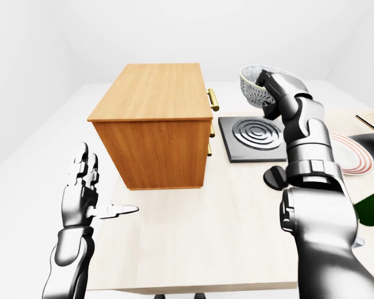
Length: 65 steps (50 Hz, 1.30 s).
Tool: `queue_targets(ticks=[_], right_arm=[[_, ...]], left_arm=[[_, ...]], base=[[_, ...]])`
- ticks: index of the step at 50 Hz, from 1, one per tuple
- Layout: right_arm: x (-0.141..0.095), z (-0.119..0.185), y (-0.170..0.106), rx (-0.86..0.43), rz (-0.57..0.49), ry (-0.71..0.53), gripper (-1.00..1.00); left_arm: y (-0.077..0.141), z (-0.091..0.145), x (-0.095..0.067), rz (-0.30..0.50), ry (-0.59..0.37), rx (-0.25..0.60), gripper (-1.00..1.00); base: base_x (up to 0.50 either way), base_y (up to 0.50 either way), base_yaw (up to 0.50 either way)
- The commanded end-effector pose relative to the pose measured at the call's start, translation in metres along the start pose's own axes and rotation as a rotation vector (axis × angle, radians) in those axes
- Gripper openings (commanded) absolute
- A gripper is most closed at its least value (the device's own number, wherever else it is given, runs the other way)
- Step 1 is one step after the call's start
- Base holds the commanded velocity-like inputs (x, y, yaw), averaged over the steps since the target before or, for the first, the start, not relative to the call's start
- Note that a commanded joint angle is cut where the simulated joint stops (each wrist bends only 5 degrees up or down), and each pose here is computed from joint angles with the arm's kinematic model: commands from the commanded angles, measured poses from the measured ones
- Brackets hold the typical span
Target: Put the bowl on the top of the cabinet.
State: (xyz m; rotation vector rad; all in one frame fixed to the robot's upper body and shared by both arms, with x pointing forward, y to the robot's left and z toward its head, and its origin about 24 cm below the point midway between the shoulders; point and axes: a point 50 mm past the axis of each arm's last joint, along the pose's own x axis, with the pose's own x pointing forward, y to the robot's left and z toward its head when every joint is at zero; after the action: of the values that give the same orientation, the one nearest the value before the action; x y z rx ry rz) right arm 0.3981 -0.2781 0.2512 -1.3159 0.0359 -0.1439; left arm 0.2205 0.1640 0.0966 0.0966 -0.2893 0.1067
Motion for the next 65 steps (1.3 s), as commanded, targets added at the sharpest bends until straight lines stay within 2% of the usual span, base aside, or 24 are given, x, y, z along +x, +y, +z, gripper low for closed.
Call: queue_targets(ticks=[1, 7, 11, 18, 31, 38, 65], right_arm=[[0.012, 0.013, -0.034, -0.054, -0.090, 0.062, -1.00], [0.012, 0.020, -0.050, -0.063, -0.119, 0.054, -1.00], [0.012, 0.025, -0.058, -0.116, -0.145, 0.050, -1.00], [0.012, 0.044, -0.075, -0.143, -0.177, 0.014, -1.00], [0.012, 0.094, -0.090, -0.162, -0.209, -0.097, -1.00], [0.008, 0.134, -0.098, -0.141, -0.220, -0.193, -1.00], [-0.002, 0.211, -0.080, -0.117, -0.189, -0.394, -1.00]], left_arm=[[0.000, 0.000, 0.000, -0.005, 0.002, -0.003, 1.00], [0.000, -0.002, 0.001, -0.005, 0.007, -0.004, 1.00], [0.000, -0.002, 0.002, -0.002, 0.004, -0.003, 1.00], [0.001, -0.002, 0.002, 0.000, 0.003, -0.005, 1.00], [0.002, 0.000, 0.003, 0.005, -0.005, -0.009, 1.00], [0.002, 0.000, 0.003, 0.003, -0.003, -0.011, 1.00], [0.002, 0.001, 0.000, -0.001, -0.001, -0.014, 1.00]], base=[[0.00, 0.00, 0.00], [0.00, 0.00, 0.00], [0.00, 0.00, 0.00], [0.00, 0.00, 0.00], [0.00, 0.00, 0.00], [0.00, 0.00, 0.00], [0.00, 0.00, 0.00]])
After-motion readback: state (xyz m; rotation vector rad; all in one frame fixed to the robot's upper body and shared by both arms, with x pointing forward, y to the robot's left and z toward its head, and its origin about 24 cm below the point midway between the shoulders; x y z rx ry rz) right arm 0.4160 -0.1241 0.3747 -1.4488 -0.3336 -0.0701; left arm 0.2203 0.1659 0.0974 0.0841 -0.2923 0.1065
